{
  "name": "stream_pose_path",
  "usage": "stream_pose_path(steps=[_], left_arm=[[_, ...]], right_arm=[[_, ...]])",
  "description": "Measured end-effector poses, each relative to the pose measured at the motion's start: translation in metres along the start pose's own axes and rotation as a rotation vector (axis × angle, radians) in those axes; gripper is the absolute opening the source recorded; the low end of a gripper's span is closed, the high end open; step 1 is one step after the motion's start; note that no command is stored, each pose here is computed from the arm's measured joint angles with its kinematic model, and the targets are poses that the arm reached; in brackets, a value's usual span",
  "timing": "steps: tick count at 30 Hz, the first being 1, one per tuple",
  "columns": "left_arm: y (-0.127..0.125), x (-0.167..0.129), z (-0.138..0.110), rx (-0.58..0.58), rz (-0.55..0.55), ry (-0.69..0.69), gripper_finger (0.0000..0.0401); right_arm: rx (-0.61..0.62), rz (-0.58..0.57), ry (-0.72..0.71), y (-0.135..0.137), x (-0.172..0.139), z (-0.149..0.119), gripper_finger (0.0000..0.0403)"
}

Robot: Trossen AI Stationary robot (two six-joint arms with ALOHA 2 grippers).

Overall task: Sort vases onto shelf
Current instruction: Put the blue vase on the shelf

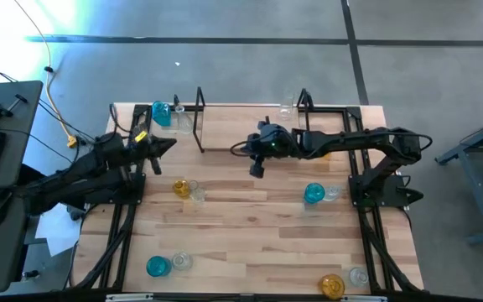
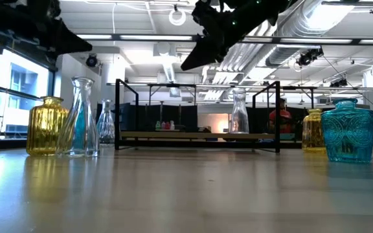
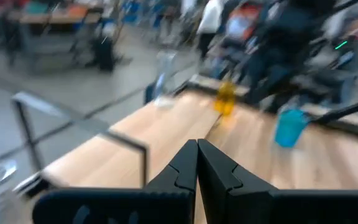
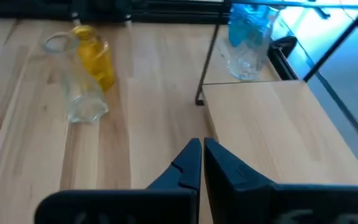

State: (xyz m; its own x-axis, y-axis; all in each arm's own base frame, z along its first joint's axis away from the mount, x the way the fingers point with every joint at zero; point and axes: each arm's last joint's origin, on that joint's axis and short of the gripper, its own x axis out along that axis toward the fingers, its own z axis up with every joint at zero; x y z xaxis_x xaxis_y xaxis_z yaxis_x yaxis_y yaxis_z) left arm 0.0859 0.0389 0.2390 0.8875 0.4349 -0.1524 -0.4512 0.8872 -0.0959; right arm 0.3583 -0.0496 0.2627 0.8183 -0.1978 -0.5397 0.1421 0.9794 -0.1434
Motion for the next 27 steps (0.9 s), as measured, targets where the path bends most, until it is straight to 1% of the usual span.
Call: stream_pose_path(steps=[4, 9, 12, 14, 17, 19, 21, 27], left_arm=[[0.0, 0.013, 0.024, 0.016, 0.119, 0.203, 0.0], [0.002, 0.037, 0.054, 0.11, 0.174, 0.484, 0.0], [0.01, 0.049, 0.07, 0.174, 0.21, 0.662, 0.0], [0.017, 0.056, 0.081, 0.21, 0.229, 0.757, 0.0], [0.033, 0.066, 0.091, 0.231, 0.259, 0.905, 0.0], [0.045, 0.074, 0.095, 0.231, 0.278, 0.986, 0.0], [0.059, 0.082, 0.094, 0.209, 0.299, 1.062, 0.0], [0.1, 0.107, 0.082, 0.132, 0.356, 1.197, 0.0007]], right_arm=[[-0.048, 0.046, 0.01, 0.001, -0.003, -0.001, 0.0], [-0.094, 0.092, 0.037, 0.003, -0.003, -0.004, 0.0], [-0.113, 0.104, 0.069, 0.006, -0.005, -0.006, 0.0], [-0.127, 0.114, 0.079, 0.009, -0.008, -0.006, 0.0], [-0.143, 0.134, 0.091, 0.016, -0.014, -0.006, 0.0], [-0.164, 0.149, 0.087, 0.022, -0.018, -0.007, 0.0], [-0.184, 0.16, 0.075, 0.027, -0.023, -0.011, 0.0], [-0.169, 0.175, -0.036, 0.036, -0.048, -0.029, 0.0]])
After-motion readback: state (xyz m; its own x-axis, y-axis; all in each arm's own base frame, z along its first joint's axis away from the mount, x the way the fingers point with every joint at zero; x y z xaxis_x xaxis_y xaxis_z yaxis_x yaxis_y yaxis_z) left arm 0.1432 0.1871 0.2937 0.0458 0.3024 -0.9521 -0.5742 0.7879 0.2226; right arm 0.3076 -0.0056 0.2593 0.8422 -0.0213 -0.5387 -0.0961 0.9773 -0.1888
